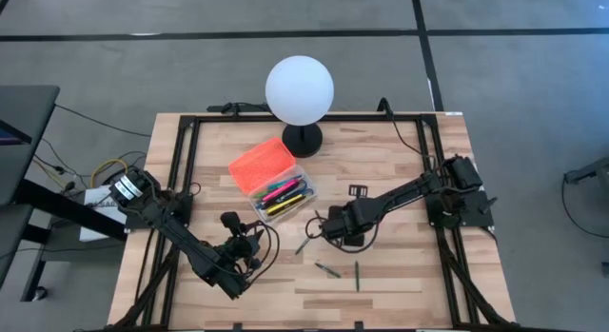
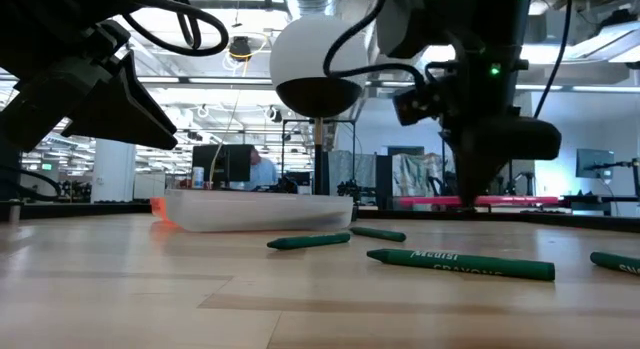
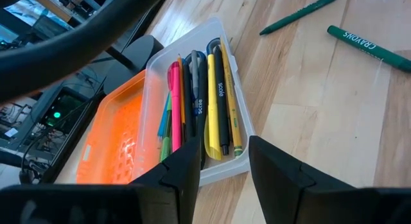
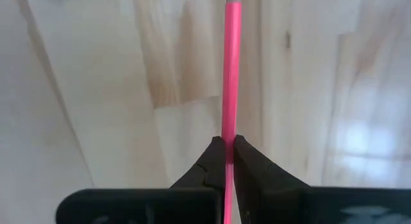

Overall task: Pick & place school supplies into a supply box
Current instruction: Put the pink pencil into the orange supply box

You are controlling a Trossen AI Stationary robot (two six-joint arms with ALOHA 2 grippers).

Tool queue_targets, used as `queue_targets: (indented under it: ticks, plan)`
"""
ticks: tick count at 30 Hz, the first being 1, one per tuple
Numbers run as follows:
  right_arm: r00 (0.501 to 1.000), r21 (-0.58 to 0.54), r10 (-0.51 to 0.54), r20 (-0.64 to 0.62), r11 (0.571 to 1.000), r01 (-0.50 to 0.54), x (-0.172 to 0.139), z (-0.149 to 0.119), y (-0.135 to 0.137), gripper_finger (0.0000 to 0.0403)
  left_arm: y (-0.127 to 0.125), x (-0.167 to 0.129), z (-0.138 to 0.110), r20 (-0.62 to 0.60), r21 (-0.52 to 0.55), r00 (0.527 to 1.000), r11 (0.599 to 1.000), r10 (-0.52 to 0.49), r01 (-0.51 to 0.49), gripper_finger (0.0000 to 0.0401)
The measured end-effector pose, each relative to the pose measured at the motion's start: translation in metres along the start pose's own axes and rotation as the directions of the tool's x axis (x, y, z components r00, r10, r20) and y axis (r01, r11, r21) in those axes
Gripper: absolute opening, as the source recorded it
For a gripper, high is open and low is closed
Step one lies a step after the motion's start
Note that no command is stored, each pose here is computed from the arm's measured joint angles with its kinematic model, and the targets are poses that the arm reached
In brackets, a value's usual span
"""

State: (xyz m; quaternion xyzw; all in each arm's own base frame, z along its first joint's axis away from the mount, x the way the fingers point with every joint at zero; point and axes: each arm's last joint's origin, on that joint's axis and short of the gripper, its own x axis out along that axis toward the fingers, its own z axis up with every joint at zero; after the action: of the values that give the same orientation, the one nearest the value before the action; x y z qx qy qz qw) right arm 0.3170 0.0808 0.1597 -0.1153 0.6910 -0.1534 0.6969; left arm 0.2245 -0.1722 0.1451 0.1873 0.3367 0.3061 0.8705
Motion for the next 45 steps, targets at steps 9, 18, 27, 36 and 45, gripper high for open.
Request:
queue_targets:
  ticks: [9,18,27,36,45]
  plan:
    - [0.964,-0.079,-0.163,0.21,0.98,0.183,-0.017,0.022,-0.004,0.0001,0.001,0.0,0.0,-0.002,0.008,1.0,1.0,0.004,-0.004,0.0127]
    - [0.85,-0.228,-0.158,0.503,0.924,0.307,-0.026,0.064,-0.016,0.0001,0.002,0.0,-0.001,-0.008,0.025,1.0,1.0,0.011,-0.011,0.0127]
    - [0.811,-0.278,-0.062,0.582,0.922,0.27,-0.021,0.081,-0.039,0.0001,0.007,0.0,-0.004,-0.029,0.045,0.999,0.998,0.036,-0.034,0.0127]
    - [0.743,-0.273,0.045,0.668,0.943,0.189,-0.014,0.098,-0.055,0.0001,0.008,0.0,-0.005,-0.039,0.033,0.998,0.999,0.039,-0.037,0.0127]
    - [0.722,-0.305,0.079,0.688,0.934,0.188,0.0,0.108,-0.056,0.0001,0.008,0.0,-0.005,-0.049,0.035,0.998,0.999,0.034,-0.032,0.0127]
